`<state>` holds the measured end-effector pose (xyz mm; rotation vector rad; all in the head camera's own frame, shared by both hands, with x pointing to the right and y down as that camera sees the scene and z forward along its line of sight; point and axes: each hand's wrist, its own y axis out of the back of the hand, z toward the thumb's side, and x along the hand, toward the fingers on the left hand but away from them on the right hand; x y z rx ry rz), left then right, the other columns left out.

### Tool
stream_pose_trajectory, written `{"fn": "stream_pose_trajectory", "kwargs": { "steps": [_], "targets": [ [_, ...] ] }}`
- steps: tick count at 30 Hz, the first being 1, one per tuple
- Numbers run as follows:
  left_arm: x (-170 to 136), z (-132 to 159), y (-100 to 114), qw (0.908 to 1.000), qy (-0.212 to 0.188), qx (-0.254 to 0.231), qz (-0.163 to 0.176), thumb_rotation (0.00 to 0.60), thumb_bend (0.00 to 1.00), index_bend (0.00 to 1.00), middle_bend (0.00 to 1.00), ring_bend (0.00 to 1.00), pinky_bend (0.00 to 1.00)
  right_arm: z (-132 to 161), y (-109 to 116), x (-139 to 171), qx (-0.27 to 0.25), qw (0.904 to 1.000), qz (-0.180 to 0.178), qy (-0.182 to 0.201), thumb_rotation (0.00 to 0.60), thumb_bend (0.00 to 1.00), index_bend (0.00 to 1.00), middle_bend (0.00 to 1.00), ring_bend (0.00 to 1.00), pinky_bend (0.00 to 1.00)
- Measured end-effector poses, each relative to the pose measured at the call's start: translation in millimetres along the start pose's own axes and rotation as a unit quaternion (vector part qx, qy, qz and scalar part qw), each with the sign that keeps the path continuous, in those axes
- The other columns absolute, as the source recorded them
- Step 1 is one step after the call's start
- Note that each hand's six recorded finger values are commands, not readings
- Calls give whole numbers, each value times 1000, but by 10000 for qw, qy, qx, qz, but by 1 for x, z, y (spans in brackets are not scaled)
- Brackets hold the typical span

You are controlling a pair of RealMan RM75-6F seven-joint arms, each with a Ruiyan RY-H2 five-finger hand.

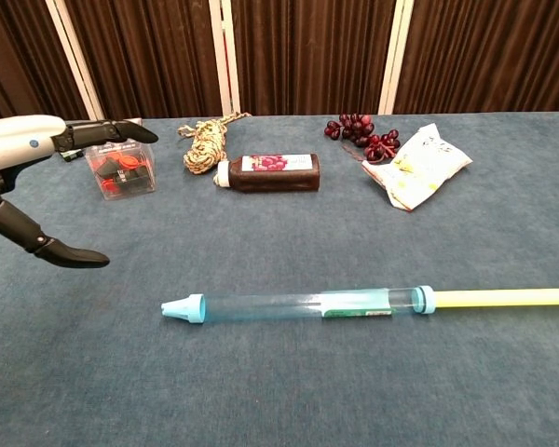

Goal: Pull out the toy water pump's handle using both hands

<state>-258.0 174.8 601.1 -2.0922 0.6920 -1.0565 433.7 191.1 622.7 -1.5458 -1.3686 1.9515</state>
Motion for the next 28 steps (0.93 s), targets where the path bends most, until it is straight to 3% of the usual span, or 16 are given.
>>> {"fn": "stream_pose_trajectory", "kwargs": {
  "steps": [7,12,17,28],
  "targets": [
    [-29,-25,-6,9991,420,-60,10,600,35,33,0,0,31,9,-1,14,94,9990,48,429,600,151,112,0,0,0],
    [-68,-59,-12,9954,946,-140,0,600,35,0,0,0,31,19,-1,33,393,9928,-91,1126,600,138,104,0,0,0],
    [-105,-87,4,9904,1377,-8,98,600,35,0,0,0,20,16,-1,61,587,9832,-191,1719,600,134,93,0,0,0],
    [-157,-112,21,9803,1744,681,625,600,35,0,0,0,15,-17,23,79,528,9819,-504,1748,600,135,86,0,0,0]
  ]
}}
